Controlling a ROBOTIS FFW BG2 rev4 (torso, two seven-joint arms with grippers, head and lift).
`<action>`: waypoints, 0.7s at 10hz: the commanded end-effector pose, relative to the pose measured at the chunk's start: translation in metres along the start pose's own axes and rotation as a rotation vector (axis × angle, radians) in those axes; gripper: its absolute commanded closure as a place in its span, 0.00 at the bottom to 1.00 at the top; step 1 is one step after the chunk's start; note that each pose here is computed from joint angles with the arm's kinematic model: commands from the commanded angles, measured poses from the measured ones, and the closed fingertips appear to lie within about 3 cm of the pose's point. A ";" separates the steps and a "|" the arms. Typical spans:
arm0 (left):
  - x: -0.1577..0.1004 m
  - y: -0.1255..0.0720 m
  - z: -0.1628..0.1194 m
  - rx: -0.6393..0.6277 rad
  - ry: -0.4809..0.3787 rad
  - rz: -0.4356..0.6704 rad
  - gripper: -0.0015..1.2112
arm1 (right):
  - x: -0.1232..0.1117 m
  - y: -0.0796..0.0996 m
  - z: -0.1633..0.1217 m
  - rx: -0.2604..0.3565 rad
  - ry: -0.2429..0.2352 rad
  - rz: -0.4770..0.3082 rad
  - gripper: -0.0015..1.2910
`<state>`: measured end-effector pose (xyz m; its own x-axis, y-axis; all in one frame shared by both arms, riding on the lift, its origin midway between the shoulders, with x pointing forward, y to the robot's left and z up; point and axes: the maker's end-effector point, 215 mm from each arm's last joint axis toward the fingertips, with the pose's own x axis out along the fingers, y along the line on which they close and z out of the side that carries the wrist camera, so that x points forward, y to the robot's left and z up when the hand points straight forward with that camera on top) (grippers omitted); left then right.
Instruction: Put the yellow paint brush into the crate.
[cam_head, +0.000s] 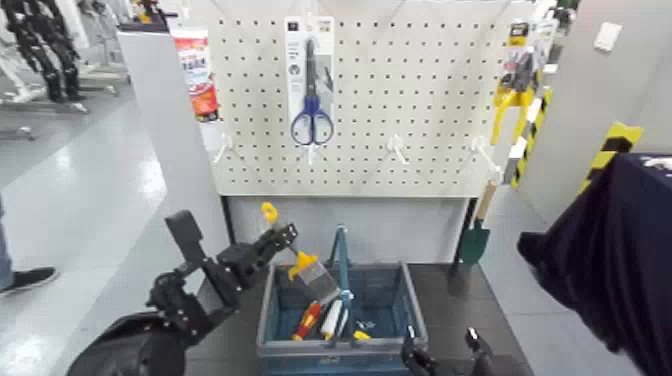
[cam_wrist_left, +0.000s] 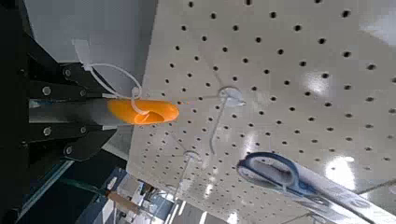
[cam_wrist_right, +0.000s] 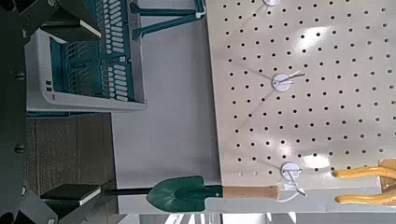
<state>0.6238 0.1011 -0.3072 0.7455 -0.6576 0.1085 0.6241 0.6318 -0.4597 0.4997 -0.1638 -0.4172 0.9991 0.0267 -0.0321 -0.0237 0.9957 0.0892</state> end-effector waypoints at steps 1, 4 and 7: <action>0.007 -0.002 -0.034 -0.051 0.044 0.001 1.00 | 0.000 0.000 -0.001 0.003 0.000 0.000 0.12; 0.011 0.005 -0.073 -0.122 0.102 0.083 0.96 | 0.000 0.000 -0.001 0.010 -0.001 0.000 0.11; 0.019 -0.005 -0.094 -0.214 0.129 0.137 0.69 | -0.001 -0.001 0.000 0.013 -0.003 -0.003 0.12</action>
<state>0.6154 0.0538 -0.3865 0.7837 -0.6162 -0.0784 0.4424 0.6423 -0.6259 0.4988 -0.1646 -0.4174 0.9993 0.0236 -0.0293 -0.0205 0.9946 0.1018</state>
